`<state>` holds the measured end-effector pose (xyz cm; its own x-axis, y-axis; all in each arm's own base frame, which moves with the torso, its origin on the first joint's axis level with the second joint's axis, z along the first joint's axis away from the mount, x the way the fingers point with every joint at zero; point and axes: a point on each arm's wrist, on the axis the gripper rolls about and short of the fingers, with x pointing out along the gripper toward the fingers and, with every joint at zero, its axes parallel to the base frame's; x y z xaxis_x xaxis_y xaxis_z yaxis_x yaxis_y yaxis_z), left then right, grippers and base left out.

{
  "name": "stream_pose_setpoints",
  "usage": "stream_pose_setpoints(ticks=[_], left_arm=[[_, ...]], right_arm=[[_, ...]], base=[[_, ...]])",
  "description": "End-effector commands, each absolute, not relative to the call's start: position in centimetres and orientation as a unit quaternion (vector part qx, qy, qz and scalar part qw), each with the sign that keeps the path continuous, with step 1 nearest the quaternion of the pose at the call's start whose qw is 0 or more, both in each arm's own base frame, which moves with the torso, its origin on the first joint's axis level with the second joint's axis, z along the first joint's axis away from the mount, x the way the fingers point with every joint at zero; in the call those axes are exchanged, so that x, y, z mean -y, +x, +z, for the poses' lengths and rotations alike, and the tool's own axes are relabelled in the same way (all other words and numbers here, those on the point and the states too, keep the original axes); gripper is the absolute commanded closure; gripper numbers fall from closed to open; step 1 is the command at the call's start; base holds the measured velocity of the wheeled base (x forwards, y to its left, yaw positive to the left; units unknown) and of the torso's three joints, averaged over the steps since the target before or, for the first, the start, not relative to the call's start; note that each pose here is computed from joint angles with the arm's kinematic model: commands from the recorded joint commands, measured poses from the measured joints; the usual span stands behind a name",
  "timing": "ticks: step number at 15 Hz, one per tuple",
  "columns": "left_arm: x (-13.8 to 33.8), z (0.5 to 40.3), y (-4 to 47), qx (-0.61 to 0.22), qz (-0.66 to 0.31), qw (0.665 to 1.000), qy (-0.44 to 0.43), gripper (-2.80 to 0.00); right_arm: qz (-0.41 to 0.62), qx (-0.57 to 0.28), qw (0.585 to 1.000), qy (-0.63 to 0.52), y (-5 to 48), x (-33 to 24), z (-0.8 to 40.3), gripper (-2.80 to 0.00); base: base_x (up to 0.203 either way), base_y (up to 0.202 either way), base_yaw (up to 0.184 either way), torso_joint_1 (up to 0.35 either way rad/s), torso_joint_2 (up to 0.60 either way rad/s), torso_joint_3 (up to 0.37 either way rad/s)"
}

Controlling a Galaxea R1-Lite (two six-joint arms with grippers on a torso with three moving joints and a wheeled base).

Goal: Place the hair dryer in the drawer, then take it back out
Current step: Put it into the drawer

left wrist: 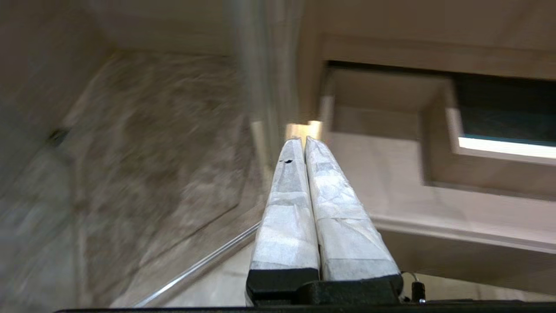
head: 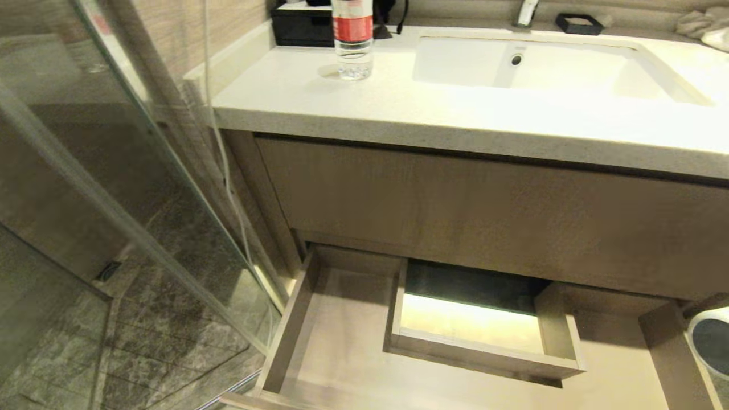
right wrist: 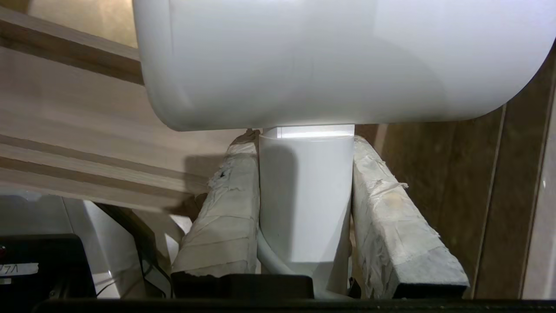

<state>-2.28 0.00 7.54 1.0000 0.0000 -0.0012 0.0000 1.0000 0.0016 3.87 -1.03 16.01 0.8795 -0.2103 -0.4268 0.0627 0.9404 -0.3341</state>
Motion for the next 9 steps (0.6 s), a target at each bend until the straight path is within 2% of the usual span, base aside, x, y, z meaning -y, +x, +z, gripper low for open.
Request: stream_pose_setpoints(ticks=[1, 5, 9], left_arm=[[0.0, 7.53, -2.28, -0.001, 0.0, 1.0, 0.001, 0.0], [0.0, 7.53, -2.28, -0.001, 0.0, 1.0, 0.001, 0.0], [0.0, 7.53, -2.28, -0.001, 0.0, 1.0, 0.001, 0.0]], right_arm=[[-0.07, -0.237, 0.956, -0.158, 3.88, 1.04, 15.95, 0.0], [-0.07, -0.237, 0.956, -0.158, 3.89, 1.03, 15.89, 0.0], [-0.069, -0.238, 0.955, -0.161, 3.88, 1.03, 15.85, 0.0]], base=[[0.006, 0.012, -0.164, 0.002, 0.0, -0.001], [0.004, 0.006, -0.133, 0.002, 0.0, 0.002], [0.0, 0.0, 0.0, 0.0, 0.0, 0.0]])
